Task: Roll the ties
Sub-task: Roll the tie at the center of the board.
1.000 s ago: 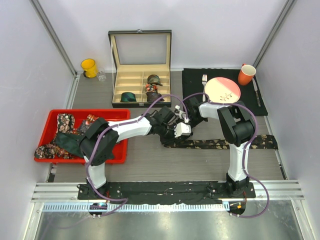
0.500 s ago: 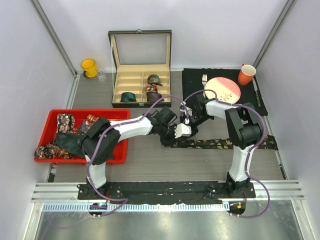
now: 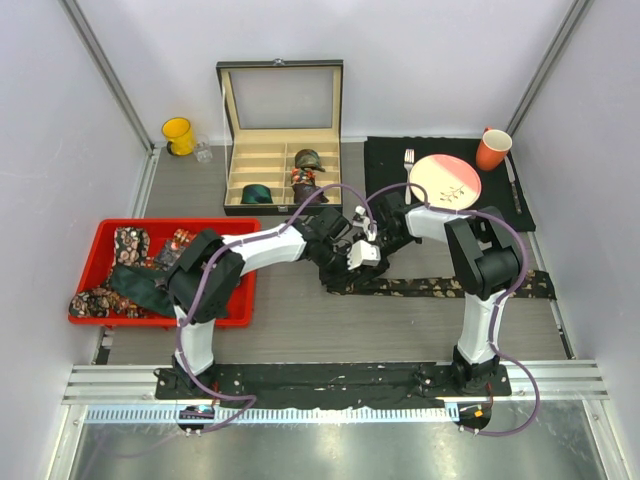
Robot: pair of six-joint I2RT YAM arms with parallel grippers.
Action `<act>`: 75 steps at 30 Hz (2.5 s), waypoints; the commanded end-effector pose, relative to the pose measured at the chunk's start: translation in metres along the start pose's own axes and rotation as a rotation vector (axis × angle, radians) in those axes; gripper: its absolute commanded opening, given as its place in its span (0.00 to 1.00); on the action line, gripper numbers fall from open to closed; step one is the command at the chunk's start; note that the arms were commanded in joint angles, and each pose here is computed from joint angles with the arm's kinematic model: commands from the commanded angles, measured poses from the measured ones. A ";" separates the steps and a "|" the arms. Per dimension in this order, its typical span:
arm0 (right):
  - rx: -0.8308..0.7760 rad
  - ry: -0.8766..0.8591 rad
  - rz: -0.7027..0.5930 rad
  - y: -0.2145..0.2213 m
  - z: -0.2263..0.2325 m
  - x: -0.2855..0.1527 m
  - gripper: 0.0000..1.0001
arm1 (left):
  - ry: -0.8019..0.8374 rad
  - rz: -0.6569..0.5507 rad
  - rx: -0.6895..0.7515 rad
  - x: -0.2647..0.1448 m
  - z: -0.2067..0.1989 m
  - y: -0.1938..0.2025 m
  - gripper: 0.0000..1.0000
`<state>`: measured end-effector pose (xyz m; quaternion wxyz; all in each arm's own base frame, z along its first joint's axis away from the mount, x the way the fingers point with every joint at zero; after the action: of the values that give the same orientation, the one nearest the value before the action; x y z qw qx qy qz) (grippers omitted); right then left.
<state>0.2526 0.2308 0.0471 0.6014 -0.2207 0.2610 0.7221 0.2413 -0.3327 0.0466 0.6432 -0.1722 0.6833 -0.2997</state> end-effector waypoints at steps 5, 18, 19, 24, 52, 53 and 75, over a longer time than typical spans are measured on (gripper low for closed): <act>-0.048 -0.072 -0.010 -0.002 0.015 0.003 0.34 | 0.063 0.034 -0.079 0.006 -0.004 0.014 0.28; -0.060 -0.157 0.000 0.003 0.029 0.001 0.39 | 0.085 0.029 -0.103 0.006 -0.004 0.019 0.28; -0.064 -0.161 -0.004 0.002 0.030 0.001 0.39 | 0.087 0.031 -0.105 0.006 -0.004 0.020 0.28; -0.081 -0.190 -0.002 0.007 0.037 -0.004 0.39 | 0.091 0.036 -0.110 0.004 -0.005 0.023 0.28; -0.109 -0.196 -0.005 0.013 0.028 -0.024 0.34 | 0.097 0.027 -0.120 0.004 -0.001 0.024 0.29; -0.121 -0.212 -0.005 0.014 0.033 -0.026 0.35 | 0.096 0.025 -0.121 0.004 0.000 0.023 0.28; -0.094 -0.145 -0.057 -0.007 0.013 0.012 0.34 | 0.100 -0.006 -0.130 0.003 0.003 0.018 0.29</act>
<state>0.2487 0.2419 0.0495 0.6146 -0.1967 0.1958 0.7384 0.2433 -0.3254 0.0454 0.5913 -0.2076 0.7275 -0.2793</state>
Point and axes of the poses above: each gripper's point midway between its finger pads, its own x axis out along the fingers, its own z axis along the line the jaws close on, y = z × x, the point moved 2 cm from there along -x, back along the fingers, and after that the axes turned 14 degrees about x, right-handed, at the moved point
